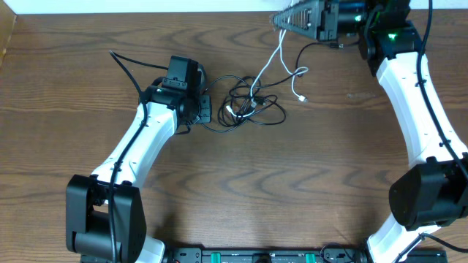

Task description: Untangle cables

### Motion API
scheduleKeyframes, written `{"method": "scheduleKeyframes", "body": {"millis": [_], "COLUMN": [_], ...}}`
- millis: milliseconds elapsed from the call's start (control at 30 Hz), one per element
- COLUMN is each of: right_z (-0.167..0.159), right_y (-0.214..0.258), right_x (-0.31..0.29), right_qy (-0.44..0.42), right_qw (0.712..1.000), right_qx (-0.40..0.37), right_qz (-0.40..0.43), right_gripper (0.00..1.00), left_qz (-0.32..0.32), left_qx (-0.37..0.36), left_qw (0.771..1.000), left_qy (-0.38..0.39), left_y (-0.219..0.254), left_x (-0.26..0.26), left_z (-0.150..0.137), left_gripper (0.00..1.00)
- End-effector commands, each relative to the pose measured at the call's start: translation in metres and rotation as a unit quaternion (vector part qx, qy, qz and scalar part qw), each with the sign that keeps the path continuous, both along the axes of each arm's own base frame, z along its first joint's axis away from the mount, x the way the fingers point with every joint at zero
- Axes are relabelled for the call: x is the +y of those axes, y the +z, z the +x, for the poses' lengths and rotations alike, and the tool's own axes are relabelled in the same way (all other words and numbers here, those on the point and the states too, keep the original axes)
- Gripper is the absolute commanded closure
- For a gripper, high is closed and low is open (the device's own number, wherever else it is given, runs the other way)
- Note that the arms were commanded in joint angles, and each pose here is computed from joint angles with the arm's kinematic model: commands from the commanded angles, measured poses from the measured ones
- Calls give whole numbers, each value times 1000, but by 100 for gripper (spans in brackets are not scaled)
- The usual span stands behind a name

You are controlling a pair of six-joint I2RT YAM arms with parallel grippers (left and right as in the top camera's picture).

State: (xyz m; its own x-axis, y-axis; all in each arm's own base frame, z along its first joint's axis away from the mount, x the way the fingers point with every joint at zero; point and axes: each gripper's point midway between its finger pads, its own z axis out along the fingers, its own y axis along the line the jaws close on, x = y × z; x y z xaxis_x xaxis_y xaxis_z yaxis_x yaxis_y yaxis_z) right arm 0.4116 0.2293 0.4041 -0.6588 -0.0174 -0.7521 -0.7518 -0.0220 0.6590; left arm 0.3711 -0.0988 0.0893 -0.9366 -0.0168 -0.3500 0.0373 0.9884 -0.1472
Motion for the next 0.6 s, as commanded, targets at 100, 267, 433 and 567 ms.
{"method": "scheduleKeyframes", "body": {"millis": [100,267,433,567], "right_z": [-8,0,13,22], "right_y": [41,57,51,47], "right_x": [-18,-58,-91,-110], "right_qy": [3,-40,-74,-96], "right_qw": [998,997,995,993], "right_qx": [59,58,66,69], "right_qz": [14,22,19,19], "right_gripper": [99,99,99,99], "left_qz": [37,38,40,42], "left_qx": [-1,3,12,23], "left_qw": [999,999,998,996], "left_qy": [25,33,54,76], "left_y": [0,-1,-3,-6], "left_x": [17,24,40,57], "left_z": [-1,-1,-1,-3], "left_gripper": [93,93,93,93]}}
